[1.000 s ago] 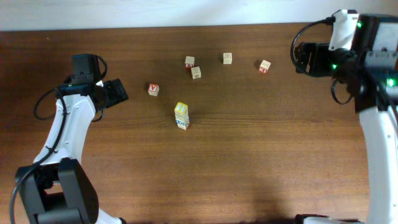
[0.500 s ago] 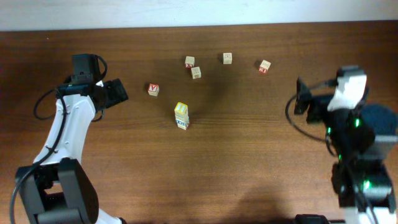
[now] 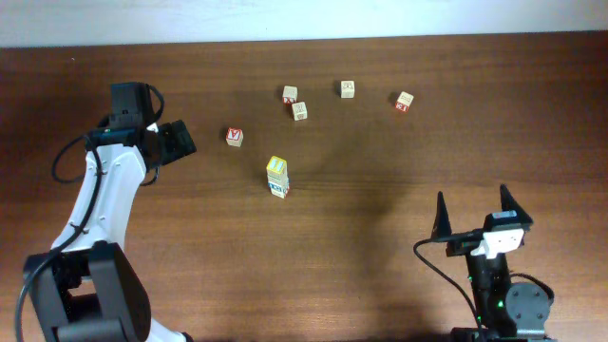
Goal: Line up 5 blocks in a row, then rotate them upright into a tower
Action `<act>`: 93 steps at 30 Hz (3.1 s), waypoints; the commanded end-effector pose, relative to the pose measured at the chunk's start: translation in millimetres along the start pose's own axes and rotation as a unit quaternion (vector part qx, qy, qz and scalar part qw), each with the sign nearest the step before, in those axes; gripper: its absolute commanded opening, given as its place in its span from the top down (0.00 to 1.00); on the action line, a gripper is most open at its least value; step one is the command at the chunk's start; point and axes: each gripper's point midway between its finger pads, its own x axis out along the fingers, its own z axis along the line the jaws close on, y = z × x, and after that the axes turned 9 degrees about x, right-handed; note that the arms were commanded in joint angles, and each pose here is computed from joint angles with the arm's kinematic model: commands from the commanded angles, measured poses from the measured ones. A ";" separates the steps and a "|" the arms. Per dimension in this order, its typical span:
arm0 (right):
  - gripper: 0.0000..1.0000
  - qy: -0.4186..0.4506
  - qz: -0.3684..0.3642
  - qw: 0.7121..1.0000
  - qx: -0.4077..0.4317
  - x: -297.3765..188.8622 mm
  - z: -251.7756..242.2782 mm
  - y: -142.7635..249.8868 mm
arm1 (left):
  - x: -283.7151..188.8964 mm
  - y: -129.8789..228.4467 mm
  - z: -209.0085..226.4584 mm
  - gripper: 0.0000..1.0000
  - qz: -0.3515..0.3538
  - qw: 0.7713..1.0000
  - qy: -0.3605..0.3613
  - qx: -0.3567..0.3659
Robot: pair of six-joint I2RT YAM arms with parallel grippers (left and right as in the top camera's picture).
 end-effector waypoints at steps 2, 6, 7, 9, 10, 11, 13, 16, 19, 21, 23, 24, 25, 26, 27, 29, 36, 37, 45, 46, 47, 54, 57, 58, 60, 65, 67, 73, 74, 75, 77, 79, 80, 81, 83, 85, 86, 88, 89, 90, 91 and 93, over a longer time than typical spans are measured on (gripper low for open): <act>0.01 0.003 -0.007 1.000 -0.001 -4.6 -1.6 17.8 | -8.9 -8.4 0.6 0.01 -0.016 1.000 -0.003 0.000; 0.01 0.003 0.013 1.000 0.002 -4.9 -2.1 41.4 | -9.0 -8.2 -0.8 0.01 -0.016 1.000 -0.001 0.001; 0.01 0.003 0.024 1.000 0.003 -5.1 -2.4 46.6 | -9.0 -8.1 -1.1 0.01 -0.015 1.000 0.000 0.001; 0.01 0.005 0.061 0.998 0.008 -6.7 -2.9 64.7 | -9.0 -8.1 -0.9 0.01 -0.015 1.000 -0.001 0.001; 0.01 0.008 0.077 0.997 0.010 -7.8 -3.8 72.7 | -9.0 -8.1 -1.0 0.01 -0.015 1.000 0.000 0.001; 0.01 0.008 0.075 0.997 0.009 -7.7 -3.8 71.8 | -9.0 -8.1 -1.0 0.01 -0.015 1.000 0.000 0.001; 0.01 0.008 0.076 0.997 0.010 -7.7 -3.9 72.1 | -9.0 -8.1 -0.9 0.01 -0.015 1.000 -0.001 0.001; 0.01 0.008 0.077 0.997 0.010 -7.6 -3.9 72.5 | -9.0 -8.2 -1.2 0.01 -0.015 1.000 0.000 0.001; 0.01 0.008 0.077 0.997 0.010 -7.6 -3.9 72.5 | -9.0 -8.2 -1.2 0.01 -0.015 1.000 0.000 0.001; 0.01 0.008 0.077 0.997 0.010 -7.6 -3.9 72.5 | -9.0 -8.1 -1.0 0.01 -0.015 1.000 0.000 0.001; 0.01 0.008 0.077 0.997 0.010 -7.6 -3.9 72.5 | -9.0 -8.1 -1.0 0.01 -0.015 1.000 0.000 0.001; 0.01 0.008 0.077 0.997 0.010 -7.6 -3.9 72.5 | -9.0 -8.2 -1.0 0.01 -0.015 1.000 0.000 0.001; 0.01 0.008 0.077 0.997 0.010 -7.6 -3.9 72.5 | -9.0 -8.1 -0.9 0.01 -0.015 1.000 -0.001 0.001; 0.01 0.008 0.077 0.997 0.010 -7.6 -3.9 72.5 | -9.0 -8.1 -1.0 0.01 -0.015 1.000 0.000 0.001; 0.01 0.008 0.077 0.997 0.010 -7.6 -3.9 72.5 | -9.0 -8.1 -1.0 0.01 -0.015 1.000 0.000 0.001; 0.01 0.008 0.077 0.997 0.010 -7.6 -3.9 72.5 | -9.0 -8.1 -1.0 0.01 -0.015 1.000 0.000 0.001; 0.01 0.008 0.077 0.997 0.010 -7.6 -3.9 72.5 | -19.6 -14.4 1.4 0.01 -0.033 0.999 -0.004 -0.001; 0.01 0.008 0.077 0.997 0.010 -7.6 -3.9 72.5 | -26.1 -19.9 2.0 0.01 -0.047 0.999 -0.005 -0.002; 0.01 0.008 0.077 0.997 0.010 -7.6 -3.9 72.5 | -101.0 -39.6 -11.8 0.01 -0.162 0.982 0.049 0.082; 0.01 0.008 0.077 0.997 0.010 -7.6 -3.9 72.5 | -111.8 -40.4 -13.4 0.01 -0.183 0.977 0.056 0.089; 0.01 0.008 0.077 0.997 0.010 -7.6 -3.9 72.5 | -123.3 -38.8 -13.3 0.01 -0.204 0.973 0.059 0.092; 0.01 0.008 0.077 0.997 0.010 -7.6 -3.9 72.5 | -164.1 2.1 -22.9 0.01 -0.326 0.929 0.100 0.145; 0.01 0.008 0.077 0.997 0.010 -7.6 -3.9 72.5 | -167.1 32.2 -22.8 0.01 -0.376 0.907 0.107 0.157; 0.01 0.008 0.077 0.997 0.010 -7.6 -3.9 72.5 | -166.9 41.0 -21.5 0.01 -0.387 0.903 0.106 0.157; 0.01 0.008 0.077 0.997 0.010 -7.6 -3.9 72.5 | -167.8 54.6 -19.3 0.01 -0.408 0.893 0.104 0.156; 0.01 0.008 0.077 0.997 0.010 -7.6 -3.9 72.5 | -162.1 83.7 -13.2 0.01 -0.441 0.876 0.083 0.177; 0.01 0.008 0.077 0.997 0.010 -7.6 -3.9 72.5 | -159.2 93.9 -12.0 0.01 -0.452 0.867 0.072 0.197; 0.01 0.008 0.077 0.997 0.010 -7.6 -3.9 72.5 | -155.1 106.9 -7.4 0.01 -0.496 0.835 0.030 0.238; 0.01 0.008 0.077 0.997 0.010 -7.6 -3.9 72.5 | -152.4 108.2 -4.5 0.01 -0.495 0.837 0.022 0.234; 0.01 0.008 0.077 0.997 0.010 -7.6 -3.9 72.5 | -150.0 109.3 -2.2 0.01 -0.494 0.838 0.017 0.231; 0.01 0.008 0.077 0.997 0.010 -7.6 -3.9 72.5 | -144.1 112.7 2.7 0.01 -0.495 0.840 0.004 0.224; 0.01 0.008 0.077 0.997 0.010 -7.6 -3.9 72.5 | -140.0 115.9 2.6 0.01 -0.496 0.835 -0.005 0.239; 0.01 0.008 0.077 0.997 0.010 -7.6 -3.9 72.5 | -136.7 118.1 2.6 0.01 -0.495 0.832 -0.012 0.251; 0.01 0.008 0.077 0.997 0.010 -7.6 -3.9 72.5 | -133.8 119.8 2.6 0.01 -0.494 0.830 -0.015 0.257; 0.01 0.008 0.077 0.997 0.010 -7.6 -3.9 72.5 | -131.1 121.7 2.6 0.01 -0.494 0.827 -0.021 0.267; 0.01 0.008 0.077 0.997 0.010 -7.6 -3.9 72.5 | -128.9 123.7 2.7 0.01 -0.496 0.823 -0.026 0.274; 0.01 0.008 0.077 0.997 0.010 -7.6 -3.9 72.5 | -126.7 125.3 2.8 0.01 -0.498 0.820 -0.030 0.280; 0.01 0.008 0.077 0.997 0.010 -7.6 -3.9 72.5 | -123.0 128.3 2.8 0.01 -0.502 0.815 -0.037 0.287; 0.01 0.008 0.077 0.997 0.010 -7.6 -3.9 72.5 | -122.5 128.9 2.9 0.01 -0.504 0.814 -0.037 0.287; 0.01 0.008 0.077 0.997 0.010 -7.6 -3.9 72.5 | -120.0 131.3 2.9 0.01 -0.502 0.815 -0.037 0.287; 0.01 0.008 0.077 0.997 0.010 -7.6 -3.9 72.5 | -122.4 130.9 3.0 0.01 -0.506 0.812 -0.038 0.287; 0.01 0.008 0.077 0.997 0.010 -7.6 -3.9 72.5 | -121.8 131.0 3.6 0.01 -0.505 0.813 -0.039 0.286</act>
